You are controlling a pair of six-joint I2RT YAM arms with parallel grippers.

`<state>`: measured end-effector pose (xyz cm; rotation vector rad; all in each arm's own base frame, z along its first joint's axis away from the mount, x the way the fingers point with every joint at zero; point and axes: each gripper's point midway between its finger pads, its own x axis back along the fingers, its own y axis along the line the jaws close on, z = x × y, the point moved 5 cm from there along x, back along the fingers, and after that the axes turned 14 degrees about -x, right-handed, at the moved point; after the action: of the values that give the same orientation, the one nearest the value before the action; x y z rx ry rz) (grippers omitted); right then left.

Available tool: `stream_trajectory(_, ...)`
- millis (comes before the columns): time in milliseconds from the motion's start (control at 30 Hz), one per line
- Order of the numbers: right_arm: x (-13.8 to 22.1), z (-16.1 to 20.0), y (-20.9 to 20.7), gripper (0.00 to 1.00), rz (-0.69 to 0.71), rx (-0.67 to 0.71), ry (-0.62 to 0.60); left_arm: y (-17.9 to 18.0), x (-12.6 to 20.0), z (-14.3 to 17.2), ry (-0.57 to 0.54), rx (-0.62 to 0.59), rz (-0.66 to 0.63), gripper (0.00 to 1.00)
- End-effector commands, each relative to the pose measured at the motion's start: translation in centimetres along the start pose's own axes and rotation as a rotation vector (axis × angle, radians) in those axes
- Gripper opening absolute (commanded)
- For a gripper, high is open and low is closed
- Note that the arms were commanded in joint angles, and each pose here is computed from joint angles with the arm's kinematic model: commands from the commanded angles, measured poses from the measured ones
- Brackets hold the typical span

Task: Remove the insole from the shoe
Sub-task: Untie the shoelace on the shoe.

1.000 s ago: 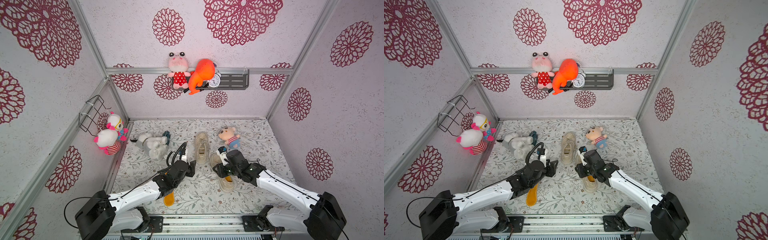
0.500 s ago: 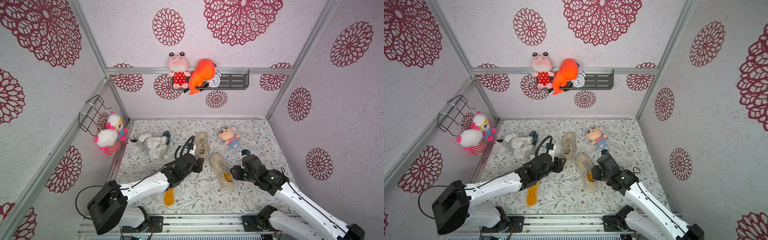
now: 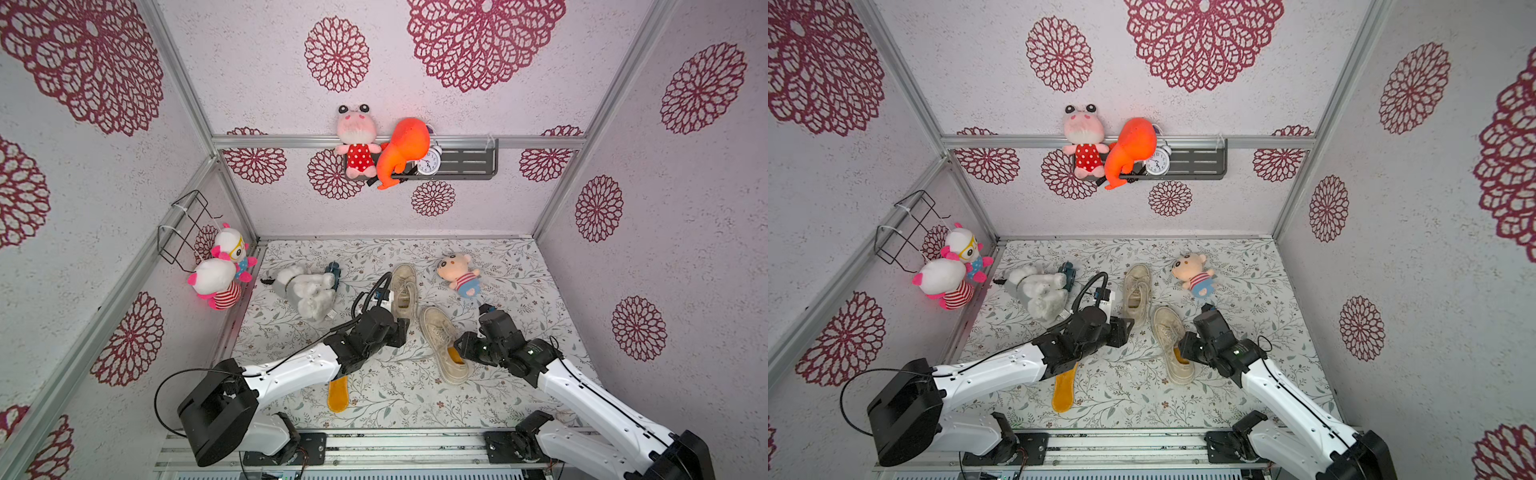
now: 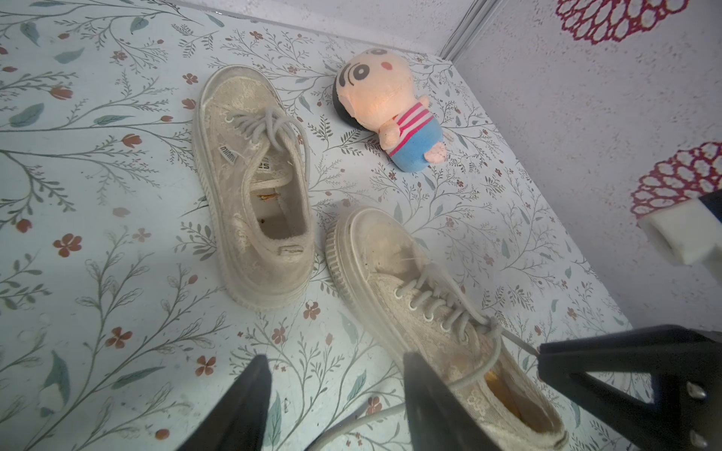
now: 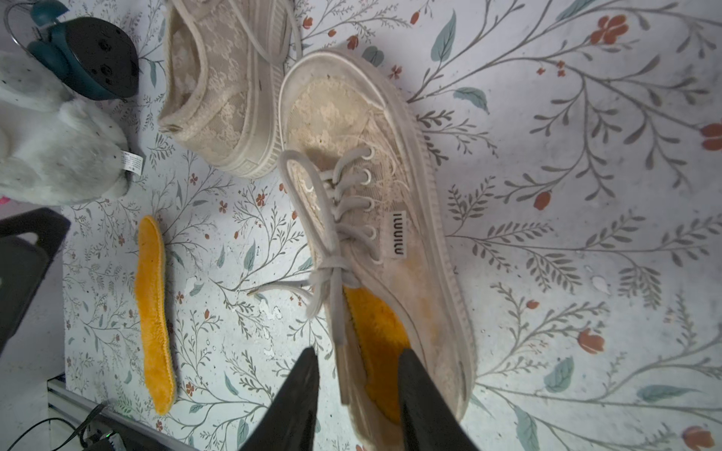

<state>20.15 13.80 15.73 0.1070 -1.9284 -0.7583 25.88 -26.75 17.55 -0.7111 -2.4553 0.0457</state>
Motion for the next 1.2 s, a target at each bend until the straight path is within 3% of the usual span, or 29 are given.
stream_trajectory(0,0.1,-0.7,1.0,0.31,-0.059,0.026,-0.007,0.2,-0.1,-0.4,-0.002,0.020,-0.002,0.58)
stream_trajectory(300,0.5,-1.0,1.0,0.00,-0.090,0.028,-0.016,0.3,-0.1,-1.0,-0.025,0.010,-0.005,0.58)
stream_trajectory(567,3.7,-2.1,2.9,0.00,-0.143,0.052,-0.061,-1.5,-2.7,-1.3,0.031,-0.011,0.068,0.59)
stream_trajectory(700,5.2,-2.6,4.0,0.00,-0.167,0.075,-0.073,-3.4,-6.1,-1.8,0.146,0.007,0.109,0.58)
stream_trajectory(867,7.0,-3.2,4.9,0.00,-0.181,0.091,-0.100,-3.8,-9.2,-1.7,0.306,-0.007,0.040,0.55)
stream_trajectory(1167,11.1,-4.5,7.2,0.00,-0.253,0.174,-0.190,-5.3,-12.5,2.0,0.472,0.010,0.096,0.50)
